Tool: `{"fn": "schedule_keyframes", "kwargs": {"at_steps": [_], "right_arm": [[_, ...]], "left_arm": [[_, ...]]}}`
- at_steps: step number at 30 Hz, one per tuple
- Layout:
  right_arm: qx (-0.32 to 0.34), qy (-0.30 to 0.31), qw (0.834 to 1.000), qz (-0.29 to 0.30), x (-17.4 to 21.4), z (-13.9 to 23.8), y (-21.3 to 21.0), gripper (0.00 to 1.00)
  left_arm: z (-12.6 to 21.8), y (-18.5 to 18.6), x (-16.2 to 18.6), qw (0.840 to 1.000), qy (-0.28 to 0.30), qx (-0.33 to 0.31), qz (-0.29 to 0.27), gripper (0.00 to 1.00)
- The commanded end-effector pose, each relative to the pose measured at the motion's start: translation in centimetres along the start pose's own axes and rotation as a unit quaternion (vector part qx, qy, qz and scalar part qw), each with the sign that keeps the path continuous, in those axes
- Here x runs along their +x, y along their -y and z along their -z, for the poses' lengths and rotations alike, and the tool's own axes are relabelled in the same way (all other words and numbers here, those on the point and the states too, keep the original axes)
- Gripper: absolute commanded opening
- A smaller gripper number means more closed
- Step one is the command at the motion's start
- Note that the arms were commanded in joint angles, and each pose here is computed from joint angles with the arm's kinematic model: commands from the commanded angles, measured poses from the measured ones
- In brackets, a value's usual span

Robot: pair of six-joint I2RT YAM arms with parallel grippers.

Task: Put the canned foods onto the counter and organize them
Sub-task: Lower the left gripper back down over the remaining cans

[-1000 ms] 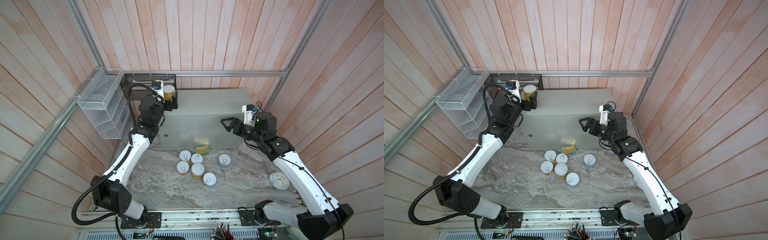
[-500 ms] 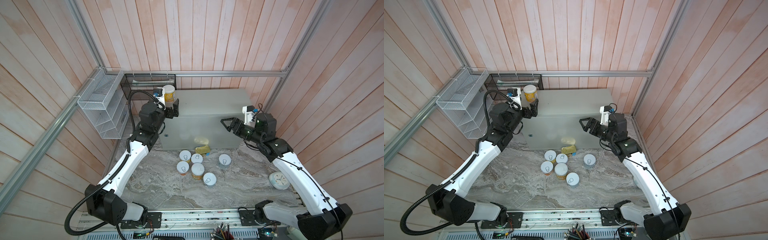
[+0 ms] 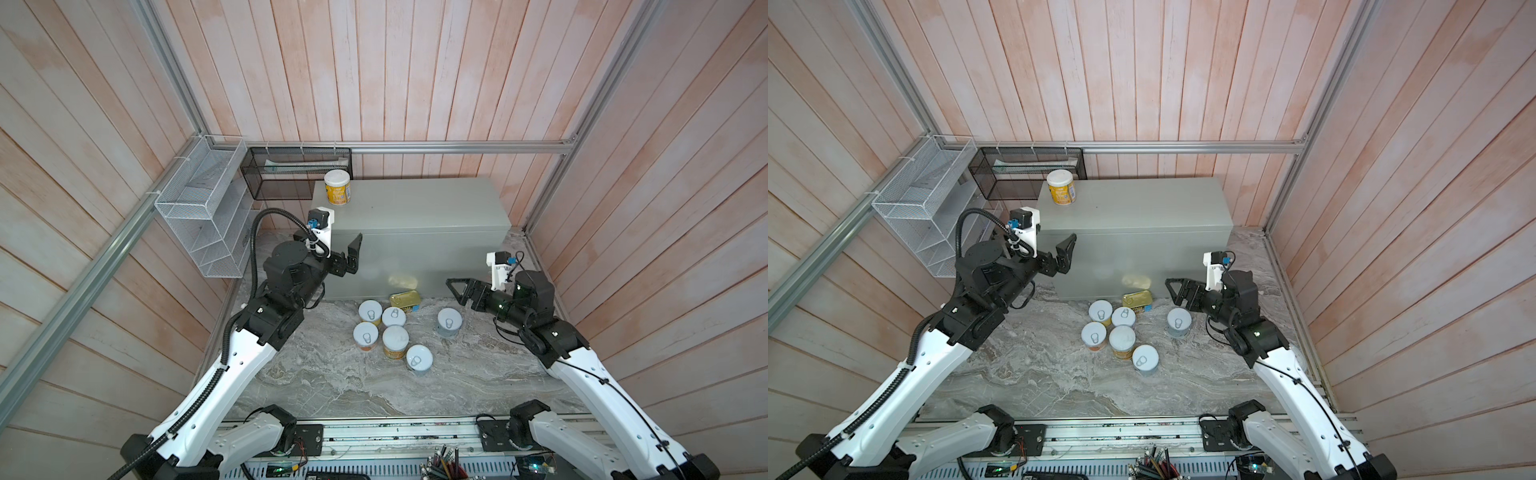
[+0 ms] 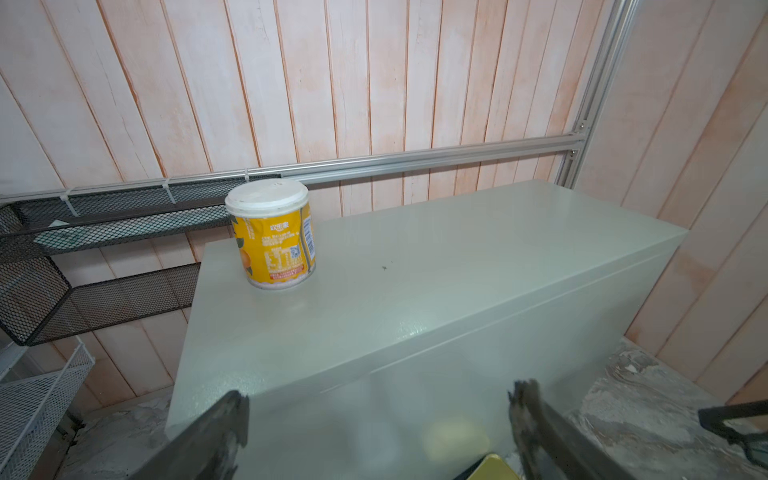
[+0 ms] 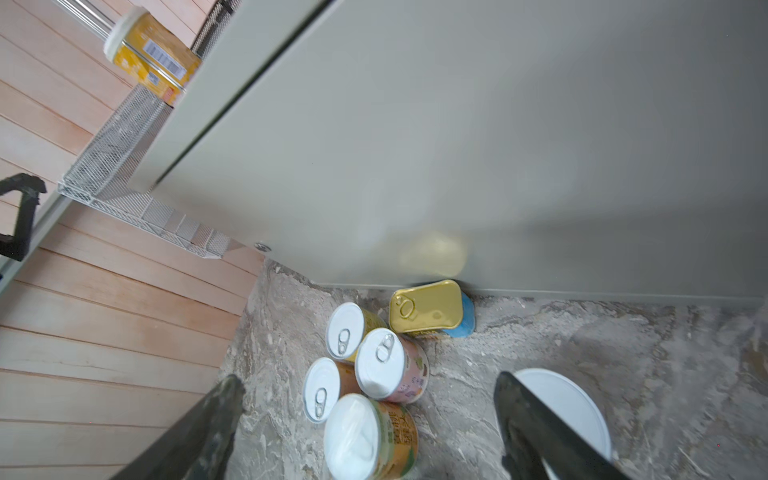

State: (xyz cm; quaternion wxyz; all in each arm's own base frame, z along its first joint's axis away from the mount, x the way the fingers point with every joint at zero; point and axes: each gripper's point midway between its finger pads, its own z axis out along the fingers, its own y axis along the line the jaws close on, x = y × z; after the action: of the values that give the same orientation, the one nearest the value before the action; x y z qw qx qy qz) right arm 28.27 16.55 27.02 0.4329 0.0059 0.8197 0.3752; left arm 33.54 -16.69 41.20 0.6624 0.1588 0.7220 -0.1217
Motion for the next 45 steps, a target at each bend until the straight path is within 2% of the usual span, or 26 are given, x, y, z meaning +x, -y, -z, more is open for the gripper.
{"fn": "schedule_keyframes", "kwargs": {"at_steps": [1,5,10,15,20,27,31,45], "right_arm": [[0.002,0.017,0.999,0.043,0.5,0.4,0.7,0.94],[-0.021,0.007,0.998,0.066,2.1,0.6,0.6,0.94],[-0.06,0.004,0.994,0.089,3.3,1.1,-0.2,0.94],[-0.082,0.003,0.991,0.107,4.1,1.7,-0.7,0.94],[-0.088,-0.009,0.99,0.111,5.2,1.8,-0.4,0.94],[-0.084,-0.013,0.99,0.108,6.0,1.7,0.2,0.94],[-0.085,-0.014,0.99,0.107,6.1,1.5,0.3,0.94],[-0.069,-0.025,0.992,0.103,6.7,0.9,1.1,0.94]], "left_arm": [[-0.1,1.6,7.3,0.991,-0.128,0.01,-0.03,1.0],[0.7,5.5,11.4,0.983,-0.173,0.036,-0.048,1.0],[1.3,10.3,15.7,0.969,-0.217,0.114,0.0,1.0],[0.9,12.9,18.9,0.953,-0.253,0.157,0.055,1.0],[0.7,14.5,21.6,0.937,-0.287,0.179,0.082,1.0],[1.2,15.1,26.5,0.91,-0.364,0.167,0.103,1.0],[1.1,15.0,28.0,0.905,-0.381,0.154,0.108,1.0],[0.0,16.5,29.6,0.907,-0.387,0.145,0.085,1.0]]}}
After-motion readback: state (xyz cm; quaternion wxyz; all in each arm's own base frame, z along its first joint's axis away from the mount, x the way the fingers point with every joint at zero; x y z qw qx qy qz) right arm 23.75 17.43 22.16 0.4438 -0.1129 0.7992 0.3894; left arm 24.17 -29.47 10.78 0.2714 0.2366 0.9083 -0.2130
